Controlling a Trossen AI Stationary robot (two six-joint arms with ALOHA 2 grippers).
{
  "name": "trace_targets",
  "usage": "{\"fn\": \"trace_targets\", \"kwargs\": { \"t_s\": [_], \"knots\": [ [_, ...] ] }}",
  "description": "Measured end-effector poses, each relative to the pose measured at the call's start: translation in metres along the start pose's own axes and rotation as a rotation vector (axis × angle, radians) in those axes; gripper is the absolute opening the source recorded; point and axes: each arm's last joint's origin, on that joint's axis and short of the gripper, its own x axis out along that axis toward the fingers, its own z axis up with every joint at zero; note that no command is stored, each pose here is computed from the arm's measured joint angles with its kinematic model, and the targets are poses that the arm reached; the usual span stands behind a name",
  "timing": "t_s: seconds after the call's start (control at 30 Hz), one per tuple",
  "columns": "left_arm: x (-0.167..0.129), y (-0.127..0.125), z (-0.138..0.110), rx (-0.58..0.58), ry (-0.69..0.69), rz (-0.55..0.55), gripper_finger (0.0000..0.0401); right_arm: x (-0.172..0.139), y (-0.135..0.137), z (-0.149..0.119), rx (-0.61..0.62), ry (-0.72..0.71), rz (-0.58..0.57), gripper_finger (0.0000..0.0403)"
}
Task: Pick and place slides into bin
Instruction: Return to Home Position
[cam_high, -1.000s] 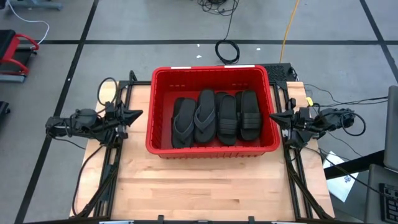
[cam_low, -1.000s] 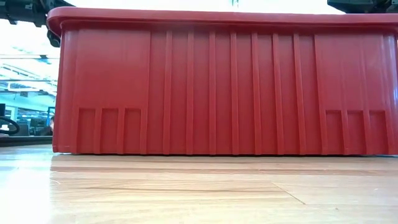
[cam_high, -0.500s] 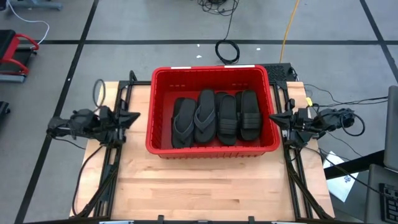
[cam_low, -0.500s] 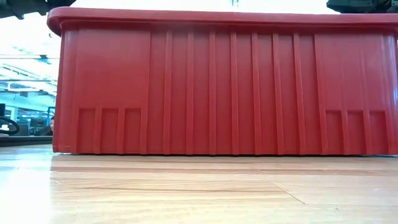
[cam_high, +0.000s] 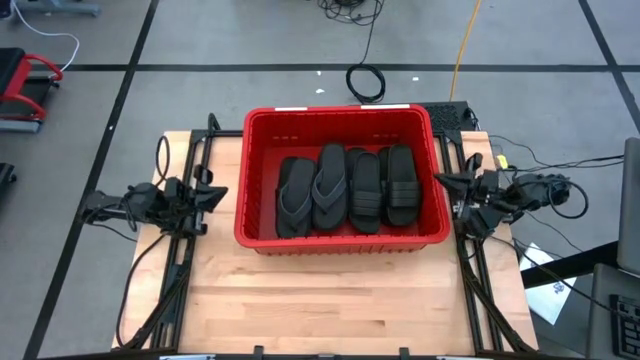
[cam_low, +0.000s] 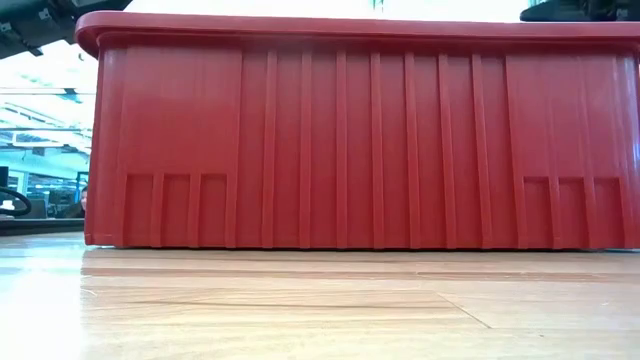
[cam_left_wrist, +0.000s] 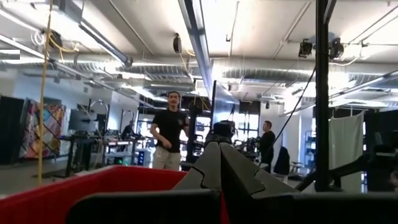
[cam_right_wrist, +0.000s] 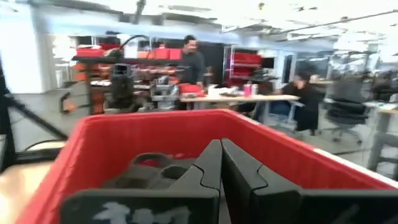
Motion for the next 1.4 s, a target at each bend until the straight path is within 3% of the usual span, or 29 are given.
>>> {"fn": "trace_targets", "kwargs": {
  "t_s": [0.07,0.2,0.27,0.6,0.93,1.07,1.4],
  "knots": [
    [0.0,0.0,0.001,0.019,-0.005,0.005,0.0001,0.0,0.002,0.0,-0.006,-0.001,0.061,0.0],
    [0.0,0.0,-0.002,0.024,0.023,0.016,0.0001,0.002,0.017,-0.013,0.124,0.035,0.402,0.0],
    [0.0,0.0,-0.003,0.021,0.036,0.015,0.0,0.005,0.023,-0.028,0.182,0.081,0.445,0.0],
    [0.0,0.001,-0.003,0.004,0.035,0.02,0.0,0.017,0.038,-0.061,0.239,-0.278,0.416,0.0],
    [0.0,0.001,-0.002,-0.039,0.034,0.027,0.0001,0.015,0.033,-0.053,0.209,-0.411,0.357,0.0],
    [0.0,0.001,-0.003,-0.088,0.041,0.021,0.0,0.012,0.032,-0.048,0.248,-0.47,0.398,0.0],
    [0.0,0.0,-0.004,-0.087,0.046,0.012,0.0002,0.013,0.032,-0.049,0.231,-0.457,0.372,0.0]
  ]
}}
